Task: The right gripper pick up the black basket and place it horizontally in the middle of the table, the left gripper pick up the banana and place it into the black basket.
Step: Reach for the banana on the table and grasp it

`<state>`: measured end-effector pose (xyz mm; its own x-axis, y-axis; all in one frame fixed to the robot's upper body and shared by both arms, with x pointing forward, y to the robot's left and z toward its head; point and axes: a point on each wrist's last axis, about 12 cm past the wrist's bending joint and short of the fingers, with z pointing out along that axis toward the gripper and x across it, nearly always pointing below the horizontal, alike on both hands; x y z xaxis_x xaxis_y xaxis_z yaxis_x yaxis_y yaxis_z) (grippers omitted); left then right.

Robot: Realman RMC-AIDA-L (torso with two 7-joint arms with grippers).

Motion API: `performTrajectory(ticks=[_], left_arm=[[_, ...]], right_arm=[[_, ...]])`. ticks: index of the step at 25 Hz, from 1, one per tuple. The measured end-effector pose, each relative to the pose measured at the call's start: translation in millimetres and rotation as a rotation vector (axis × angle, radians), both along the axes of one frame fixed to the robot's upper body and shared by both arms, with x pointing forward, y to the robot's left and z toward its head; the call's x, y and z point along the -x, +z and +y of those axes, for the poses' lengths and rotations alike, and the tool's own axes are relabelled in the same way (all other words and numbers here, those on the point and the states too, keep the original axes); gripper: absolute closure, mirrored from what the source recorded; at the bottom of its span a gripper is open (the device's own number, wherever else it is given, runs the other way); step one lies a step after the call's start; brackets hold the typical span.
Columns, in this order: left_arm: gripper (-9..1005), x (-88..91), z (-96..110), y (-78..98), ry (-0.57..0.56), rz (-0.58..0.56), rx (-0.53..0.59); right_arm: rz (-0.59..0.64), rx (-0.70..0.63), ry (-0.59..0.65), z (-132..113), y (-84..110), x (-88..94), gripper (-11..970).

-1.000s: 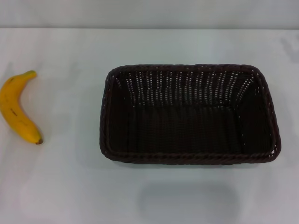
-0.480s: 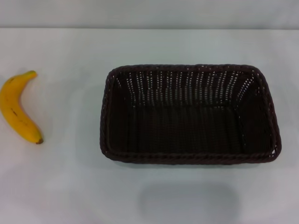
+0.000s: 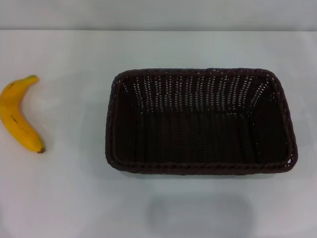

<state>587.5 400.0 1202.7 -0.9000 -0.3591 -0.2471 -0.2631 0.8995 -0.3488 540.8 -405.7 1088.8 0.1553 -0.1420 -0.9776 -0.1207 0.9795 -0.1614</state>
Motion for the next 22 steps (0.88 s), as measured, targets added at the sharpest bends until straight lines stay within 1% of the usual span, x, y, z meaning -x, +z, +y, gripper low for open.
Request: performTrajectory(ticks=[1,3,5,6,7,9,10,15,22], left_arm=[[131,-0.7,-2,1.1,-0.01,0.036,-0.032],[131,-1.2,-4,-2.4,-0.023,0.092,-0.083],[131,-7.0,-14,-14.6,-0.045,0.145,-0.111],[131,-13.4,-25,-25.2,-0.063,0.172,-0.128],[131,-13.4,-25,-25.2,-0.063,0.172,-0.128],[131,-16.8,-33,-36.0,-0.071,0.189,-0.138],[131,-17.3,-35,-41.1,-0.07,0.191,-0.141],[130,-18.7,-40,-49.8,-0.056,0.165,-0.126],[130,-19.5,-41,-55.0,-0.038,0.094,-0.06]], right_arm=[[0.001,0.003,0.0,1,-0.4,-1.2,103],[0.002,0.007,0.002,4,-1.5,-3.8,103],[0.006,0.005,0.0,4,-3.1,-2.8,104],[0.01,0.004,-0.006,2,-4.6,0.2,105],[0.012,0.005,-0.01,1,-5.1,1.6,105],[0.014,0.011,-0.018,-1,-6.4,4.4,106],[0.016,0.013,-0.02,-2,-7.0,5.4,107],[0.027,0.014,-0.042,-8,-10.6,13.4,108],[0.03,0.021,-0.05,-11,-10.1,14.0,108]])
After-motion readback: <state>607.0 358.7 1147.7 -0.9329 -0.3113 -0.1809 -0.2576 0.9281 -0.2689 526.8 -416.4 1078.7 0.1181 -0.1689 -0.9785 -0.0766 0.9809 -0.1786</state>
